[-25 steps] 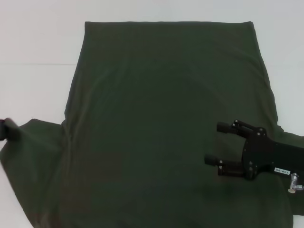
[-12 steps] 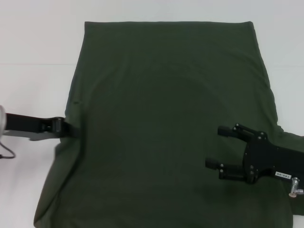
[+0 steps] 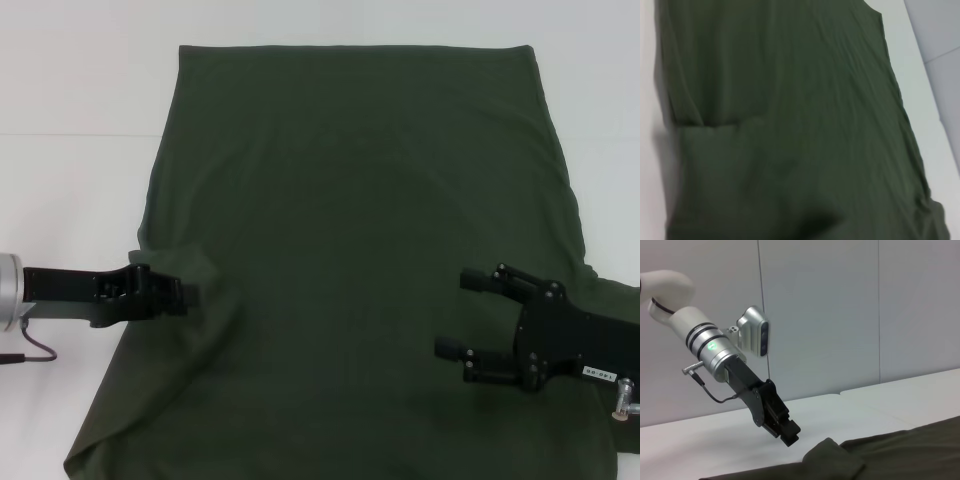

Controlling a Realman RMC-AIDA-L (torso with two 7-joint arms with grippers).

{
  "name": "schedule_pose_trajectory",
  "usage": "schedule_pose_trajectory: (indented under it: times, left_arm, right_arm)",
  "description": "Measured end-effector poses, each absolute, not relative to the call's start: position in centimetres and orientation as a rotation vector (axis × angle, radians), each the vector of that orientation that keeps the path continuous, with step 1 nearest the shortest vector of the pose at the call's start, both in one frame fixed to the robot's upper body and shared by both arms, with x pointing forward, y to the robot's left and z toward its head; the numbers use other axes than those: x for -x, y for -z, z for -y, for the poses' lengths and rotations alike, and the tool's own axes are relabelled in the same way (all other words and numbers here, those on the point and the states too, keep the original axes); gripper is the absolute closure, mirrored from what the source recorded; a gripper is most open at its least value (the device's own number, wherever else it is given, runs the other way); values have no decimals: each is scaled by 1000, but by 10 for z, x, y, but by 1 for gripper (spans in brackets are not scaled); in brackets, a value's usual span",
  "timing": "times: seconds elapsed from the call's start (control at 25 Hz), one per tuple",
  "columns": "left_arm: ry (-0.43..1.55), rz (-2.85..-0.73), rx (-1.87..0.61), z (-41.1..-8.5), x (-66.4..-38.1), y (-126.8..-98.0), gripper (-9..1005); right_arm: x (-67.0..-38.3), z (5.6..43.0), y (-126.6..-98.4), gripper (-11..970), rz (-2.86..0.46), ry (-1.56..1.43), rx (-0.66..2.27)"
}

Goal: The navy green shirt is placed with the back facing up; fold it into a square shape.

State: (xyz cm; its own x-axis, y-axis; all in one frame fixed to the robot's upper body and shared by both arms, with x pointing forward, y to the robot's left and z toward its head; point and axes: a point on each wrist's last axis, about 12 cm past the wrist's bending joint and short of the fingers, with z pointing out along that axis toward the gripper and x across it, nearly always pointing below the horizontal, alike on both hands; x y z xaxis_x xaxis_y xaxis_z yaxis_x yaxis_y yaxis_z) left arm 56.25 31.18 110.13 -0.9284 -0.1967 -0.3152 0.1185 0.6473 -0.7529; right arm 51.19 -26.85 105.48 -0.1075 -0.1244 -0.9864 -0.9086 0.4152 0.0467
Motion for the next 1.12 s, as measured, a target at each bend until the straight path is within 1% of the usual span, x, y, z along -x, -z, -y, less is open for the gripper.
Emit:
schedule_pose_trajectory:
  times: [0.12,0.32,0.56,0.76,0.96,1.12]
  left_arm:
    - [1242,-2481,100,-315,-560,-1098,887]
    - [1334,-2466,94,-317,-554,-1103,665]
    - [1289,-2427,21,-326,-548,-1099,419]
    - [1243,-2386,-76,-318,-545,-1086,244]
    - [1207,-2357,-149,-314,-546,-1081,124]
    - [1144,-2362,-108,-316,-549,-1075,127]
  right_arm:
    - [-512,269,-1055,18,-1543,-869,949]
    - [-512,269,-1055,18,-1541,-870,949]
    - [-512,270,-1056,18,-1537,-870,949]
    - [-511,270,-1056,18,-1536,-872,949]
    - [-511,270,-1056,18,-1535,-874,949]
    - [-511,270,-1056,18,-1534,-875,950]
